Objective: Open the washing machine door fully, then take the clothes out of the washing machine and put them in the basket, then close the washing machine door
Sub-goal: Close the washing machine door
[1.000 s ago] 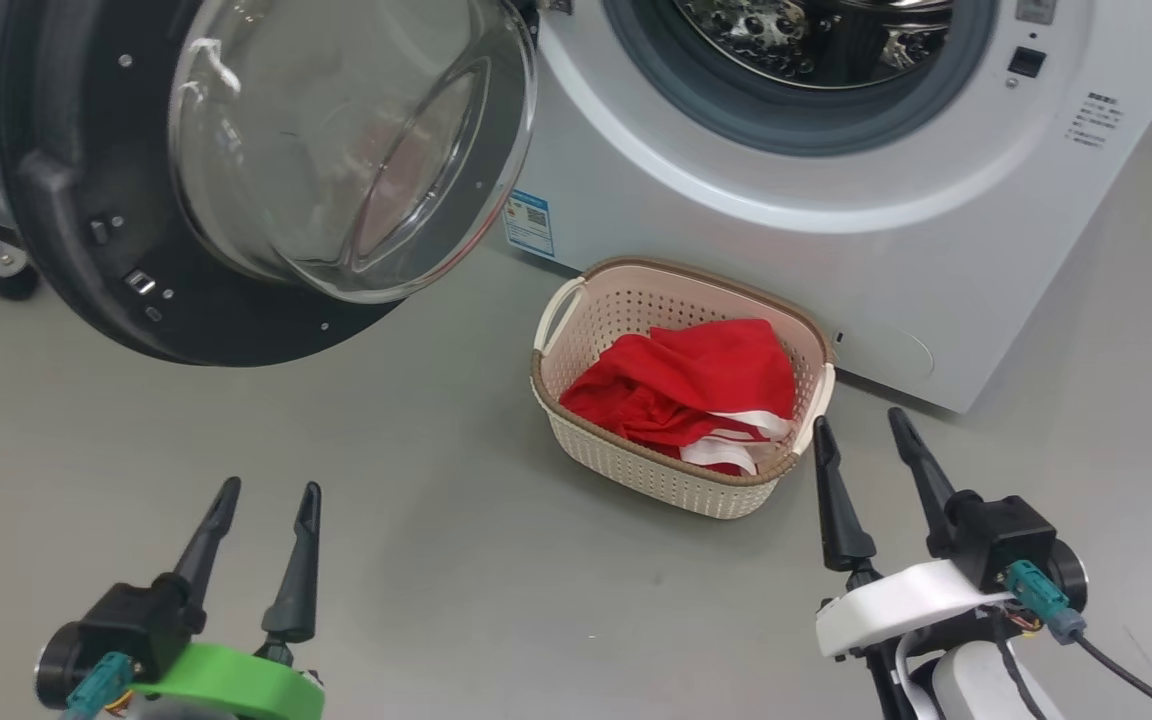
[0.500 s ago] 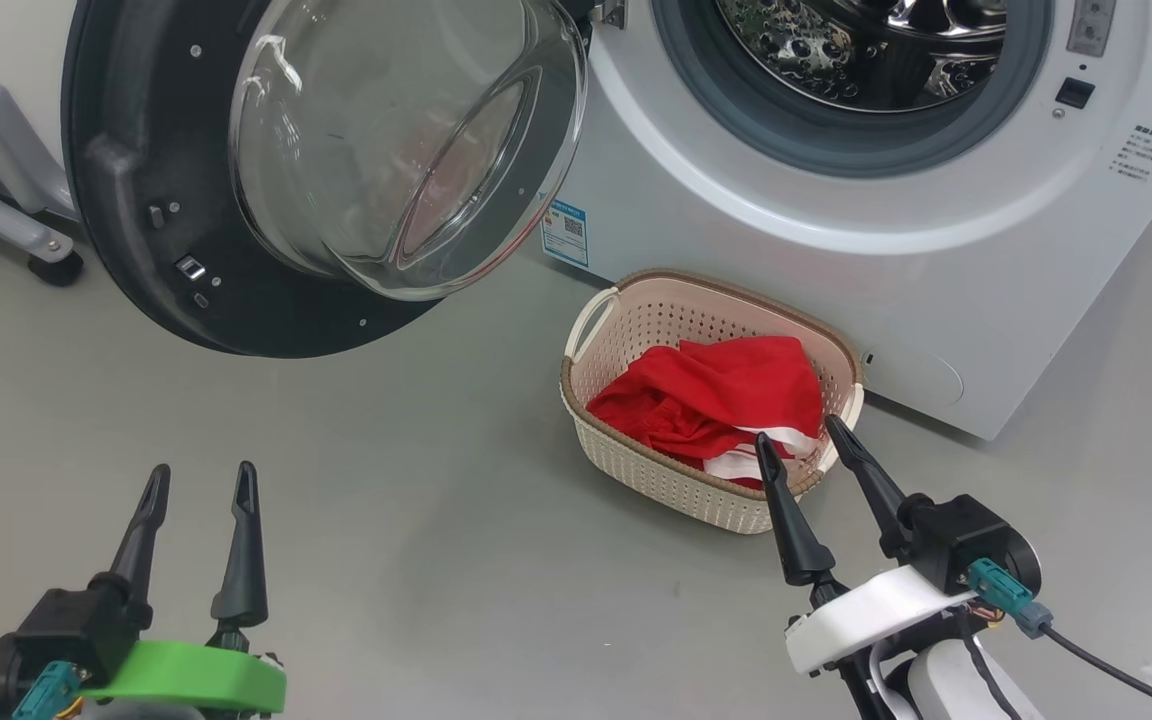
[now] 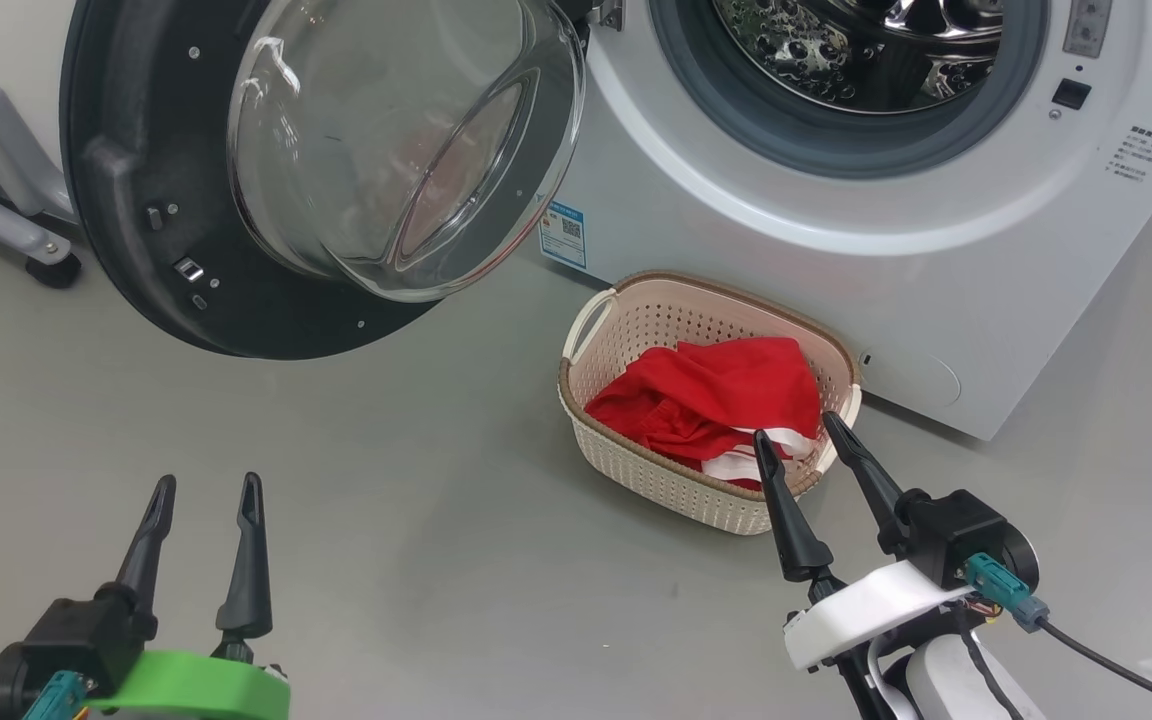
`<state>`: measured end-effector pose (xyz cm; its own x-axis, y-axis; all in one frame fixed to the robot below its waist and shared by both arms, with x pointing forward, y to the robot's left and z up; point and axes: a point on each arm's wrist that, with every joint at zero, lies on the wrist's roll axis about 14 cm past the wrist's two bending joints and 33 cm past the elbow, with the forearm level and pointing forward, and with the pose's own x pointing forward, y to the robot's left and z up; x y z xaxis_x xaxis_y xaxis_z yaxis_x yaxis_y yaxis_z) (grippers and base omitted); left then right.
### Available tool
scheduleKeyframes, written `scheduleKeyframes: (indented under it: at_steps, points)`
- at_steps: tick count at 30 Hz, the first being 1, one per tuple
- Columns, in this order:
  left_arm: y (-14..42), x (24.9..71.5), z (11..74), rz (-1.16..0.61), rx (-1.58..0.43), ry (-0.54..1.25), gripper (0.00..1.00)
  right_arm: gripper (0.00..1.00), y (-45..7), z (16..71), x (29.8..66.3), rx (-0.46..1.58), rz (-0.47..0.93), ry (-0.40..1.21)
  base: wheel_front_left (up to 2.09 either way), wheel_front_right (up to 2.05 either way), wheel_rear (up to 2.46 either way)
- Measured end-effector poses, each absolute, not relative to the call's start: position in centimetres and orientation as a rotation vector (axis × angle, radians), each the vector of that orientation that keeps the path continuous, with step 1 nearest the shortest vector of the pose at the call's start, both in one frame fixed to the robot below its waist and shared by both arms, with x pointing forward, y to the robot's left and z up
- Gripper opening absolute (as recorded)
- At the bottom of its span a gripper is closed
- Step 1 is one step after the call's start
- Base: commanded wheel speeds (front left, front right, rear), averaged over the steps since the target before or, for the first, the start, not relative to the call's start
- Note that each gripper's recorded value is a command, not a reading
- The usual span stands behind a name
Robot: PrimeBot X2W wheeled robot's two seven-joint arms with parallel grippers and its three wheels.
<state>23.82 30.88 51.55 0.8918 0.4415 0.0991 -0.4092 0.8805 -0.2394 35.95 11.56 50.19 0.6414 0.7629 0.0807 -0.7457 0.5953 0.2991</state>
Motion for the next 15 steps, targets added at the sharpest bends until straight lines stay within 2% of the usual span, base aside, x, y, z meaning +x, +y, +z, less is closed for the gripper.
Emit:
scheduleKeyframes:
  at_steps: [15]
  points:
    - [30.57,23.89,51.51,0.44,-0.223,-0.155,1.0,1.0,11.42,50.18,35.93,0.322,0.872,0.061,0.0,0.0,0.0]
